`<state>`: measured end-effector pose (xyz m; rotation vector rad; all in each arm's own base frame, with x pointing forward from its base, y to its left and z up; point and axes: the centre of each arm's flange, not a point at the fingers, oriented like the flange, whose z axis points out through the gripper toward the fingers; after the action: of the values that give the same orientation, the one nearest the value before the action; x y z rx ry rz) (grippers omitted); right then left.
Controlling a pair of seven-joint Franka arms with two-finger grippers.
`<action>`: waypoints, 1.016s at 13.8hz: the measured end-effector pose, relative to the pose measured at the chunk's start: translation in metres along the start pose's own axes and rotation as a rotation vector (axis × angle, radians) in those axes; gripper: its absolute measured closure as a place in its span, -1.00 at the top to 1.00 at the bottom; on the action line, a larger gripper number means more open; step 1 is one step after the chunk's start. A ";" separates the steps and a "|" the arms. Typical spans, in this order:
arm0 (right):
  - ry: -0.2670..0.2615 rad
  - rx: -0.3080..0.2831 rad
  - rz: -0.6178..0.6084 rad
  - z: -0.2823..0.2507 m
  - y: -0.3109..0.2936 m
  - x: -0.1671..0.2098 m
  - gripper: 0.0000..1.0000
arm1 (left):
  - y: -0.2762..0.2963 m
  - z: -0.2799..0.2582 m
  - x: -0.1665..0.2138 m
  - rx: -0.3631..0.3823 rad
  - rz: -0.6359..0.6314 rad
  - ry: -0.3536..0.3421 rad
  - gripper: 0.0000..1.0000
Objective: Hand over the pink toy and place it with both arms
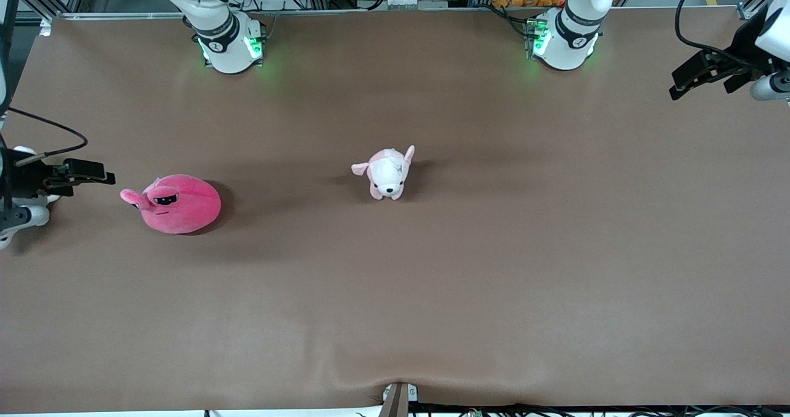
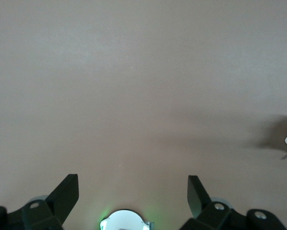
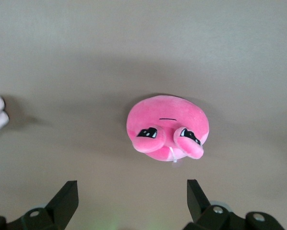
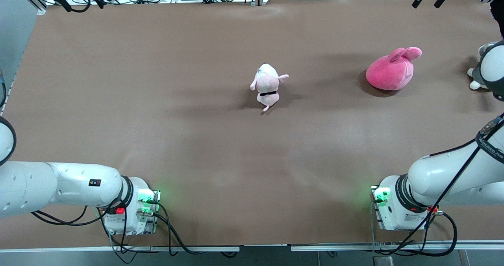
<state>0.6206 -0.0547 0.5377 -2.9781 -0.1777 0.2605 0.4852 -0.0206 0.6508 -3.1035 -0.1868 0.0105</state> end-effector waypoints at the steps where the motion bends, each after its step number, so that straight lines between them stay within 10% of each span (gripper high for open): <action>1: 0.032 -0.018 0.037 -0.010 -0.008 -0.004 1.00 | -0.005 -0.002 0.000 -0.001 0.005 0.003 1.00; 5: 0.129 -0.041 0.146 -0.021 -0.014 -0.038 1.00 | -0.020 -0.012 -0.007 -0.002 -0.002 0.010 1.00; 14: 0.138 -0.039 0.335 -0.057 -0.046 -0.082 1.00 | -0.042 -0.031 -0.011 -0.006 -0.020 0.023 1.00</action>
<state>0.5463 -0.0281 0.6133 -3.0364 0.3377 0.0865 0.4697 0.0186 0.6835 -3.1064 -0.2171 -0.0262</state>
